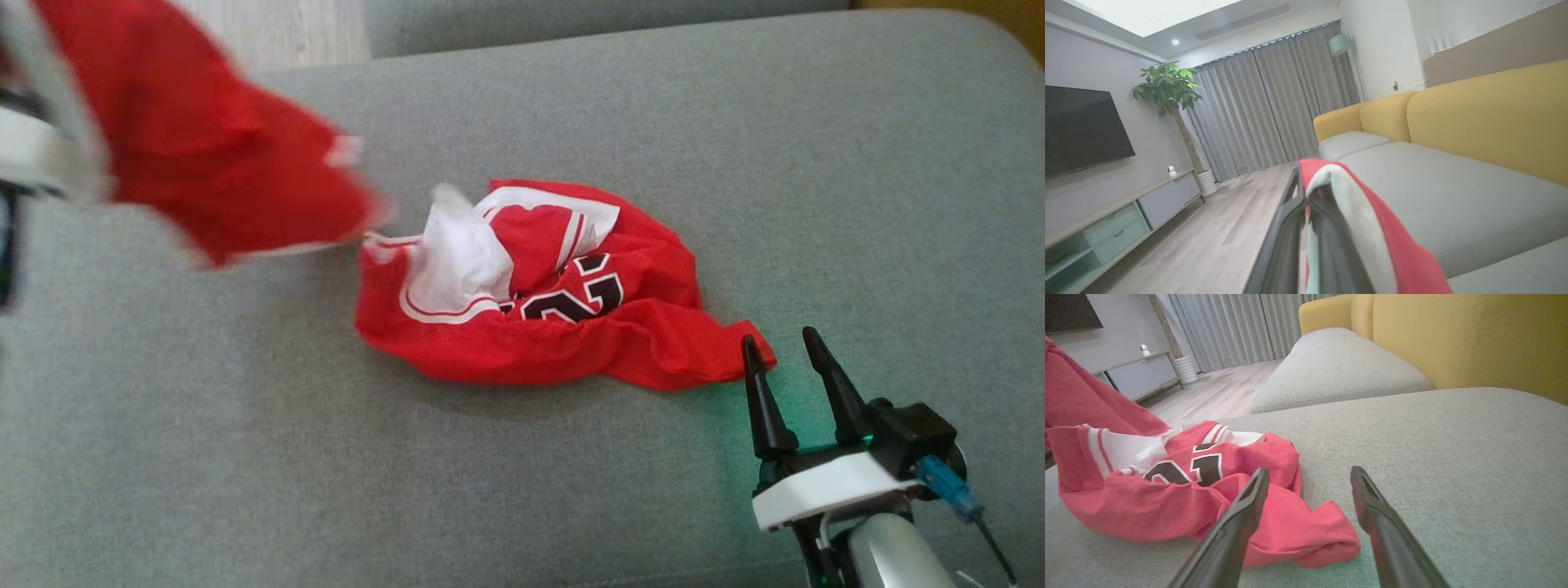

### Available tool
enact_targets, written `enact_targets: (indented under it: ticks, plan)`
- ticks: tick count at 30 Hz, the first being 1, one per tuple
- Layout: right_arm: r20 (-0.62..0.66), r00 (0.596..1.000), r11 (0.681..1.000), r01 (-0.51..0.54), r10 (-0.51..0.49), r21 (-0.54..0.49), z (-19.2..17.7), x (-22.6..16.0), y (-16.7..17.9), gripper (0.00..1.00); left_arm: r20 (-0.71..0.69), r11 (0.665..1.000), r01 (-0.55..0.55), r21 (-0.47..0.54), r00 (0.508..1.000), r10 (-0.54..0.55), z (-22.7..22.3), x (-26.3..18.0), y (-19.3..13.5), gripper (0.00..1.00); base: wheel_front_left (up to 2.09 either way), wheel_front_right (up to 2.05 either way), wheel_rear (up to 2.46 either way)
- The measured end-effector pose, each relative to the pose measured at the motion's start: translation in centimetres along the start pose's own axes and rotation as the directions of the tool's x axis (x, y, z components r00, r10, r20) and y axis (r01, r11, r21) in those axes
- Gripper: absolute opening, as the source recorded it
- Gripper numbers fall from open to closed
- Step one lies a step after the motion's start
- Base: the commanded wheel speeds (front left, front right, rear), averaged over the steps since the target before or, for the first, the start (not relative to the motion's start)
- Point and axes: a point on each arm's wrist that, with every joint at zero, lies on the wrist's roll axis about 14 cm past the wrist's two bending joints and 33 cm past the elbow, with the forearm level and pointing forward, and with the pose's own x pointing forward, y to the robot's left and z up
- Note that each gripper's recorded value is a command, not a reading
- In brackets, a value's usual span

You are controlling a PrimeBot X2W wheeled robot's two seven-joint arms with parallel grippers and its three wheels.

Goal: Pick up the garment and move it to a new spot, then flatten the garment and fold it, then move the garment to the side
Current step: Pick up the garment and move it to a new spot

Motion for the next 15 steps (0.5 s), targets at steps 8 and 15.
enact_targets:
  ticks: [8,15]
  plan:
    - [-0.005,1.000,1.000,0.008,-0.008,-0.016,-0.1,1.3,-0.6,1.00,0.004,0.973,-0.186,0.135,0.982,0.187,1.2,3.0,8.6,0.00,0.00,0.00,0.00]
    - [-0.018,0.999,0.999,0.027,-0.027,-0.039,-0.5,2.4,-1.6,1.00,-0.130,0.920,-0.312,0.239,0.928,0.349,-4.6,3.8,14.5,0.00,0.00,0.00,0.00]
